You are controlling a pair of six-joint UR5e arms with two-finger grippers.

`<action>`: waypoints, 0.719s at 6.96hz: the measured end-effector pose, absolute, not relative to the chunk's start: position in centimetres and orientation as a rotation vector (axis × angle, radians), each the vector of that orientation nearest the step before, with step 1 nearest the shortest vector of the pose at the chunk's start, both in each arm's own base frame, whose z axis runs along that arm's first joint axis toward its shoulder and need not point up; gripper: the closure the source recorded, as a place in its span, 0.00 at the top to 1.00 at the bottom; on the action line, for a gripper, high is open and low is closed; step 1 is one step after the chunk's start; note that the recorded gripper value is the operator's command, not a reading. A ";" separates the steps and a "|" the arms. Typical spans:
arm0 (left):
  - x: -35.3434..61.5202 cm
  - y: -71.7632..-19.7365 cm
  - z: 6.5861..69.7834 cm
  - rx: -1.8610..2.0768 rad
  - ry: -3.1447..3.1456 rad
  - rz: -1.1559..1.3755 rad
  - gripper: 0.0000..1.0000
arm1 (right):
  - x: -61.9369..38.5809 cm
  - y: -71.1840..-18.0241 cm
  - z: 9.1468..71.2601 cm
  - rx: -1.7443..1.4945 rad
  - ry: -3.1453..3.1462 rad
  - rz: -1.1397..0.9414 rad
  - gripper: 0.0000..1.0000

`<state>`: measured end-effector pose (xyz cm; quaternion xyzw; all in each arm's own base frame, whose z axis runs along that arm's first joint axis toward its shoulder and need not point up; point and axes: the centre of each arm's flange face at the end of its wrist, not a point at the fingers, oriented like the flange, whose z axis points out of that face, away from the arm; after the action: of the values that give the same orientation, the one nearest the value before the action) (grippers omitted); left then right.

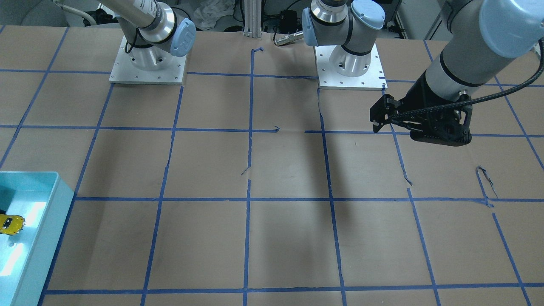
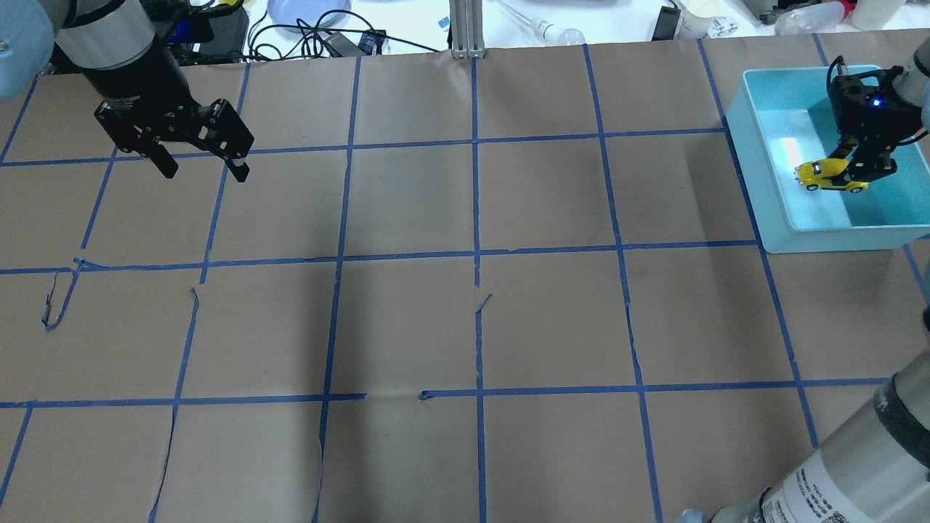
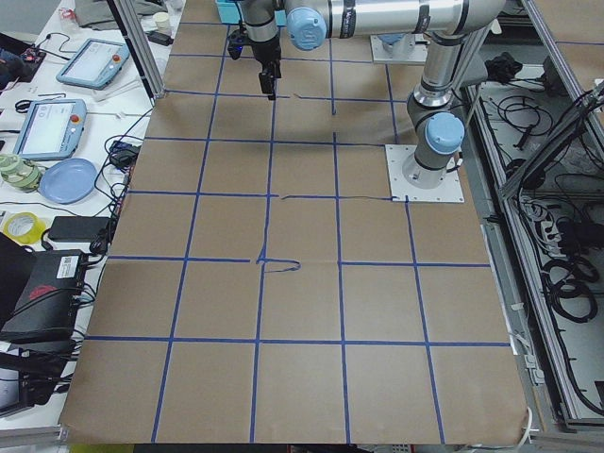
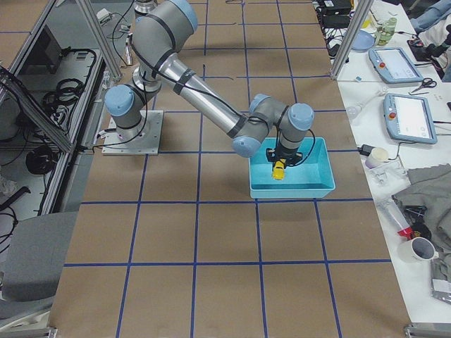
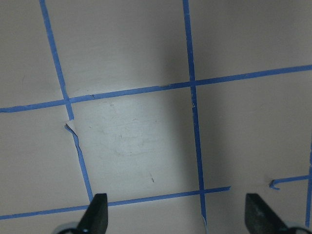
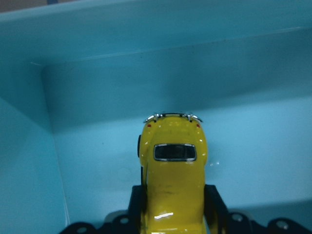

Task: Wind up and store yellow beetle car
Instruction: 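Open the right gripper to set the car in the bin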

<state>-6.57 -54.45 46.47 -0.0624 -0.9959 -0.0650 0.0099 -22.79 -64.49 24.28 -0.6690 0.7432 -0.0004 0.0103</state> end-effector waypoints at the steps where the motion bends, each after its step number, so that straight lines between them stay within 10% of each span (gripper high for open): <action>1: -6.6 -54.5 46.4 -0.195 -3.109 -0.204 1.00 | -22.6 -64.0 23.5 -2.107 2.299 -0.002 0.08; 2: -6.5 -54.5 46.5 -0.194 -3.110 -0.202 1.00 | -22.3 -63.6 22.8 -2.109 2.287 0.000 0.30; 3: -6.5 -54.5 46.5 -0.194 -3.110 -0.199 1.00 | -22.2 -63.4 22.5 -2.115 2.289 -0.006 0.87; 5: -6.7 -54.7 46.7 -0.193 -3.114 -0.168 1.00 | -22.1 -63.9 24.9 -2.142 2.347 -0.081 1.00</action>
<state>-6.65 -54.74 46.68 -0.0617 -0.9966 -0.0539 0.0084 -22.15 -63.89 24.92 -0.6737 0.7383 -0.0255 -0.0184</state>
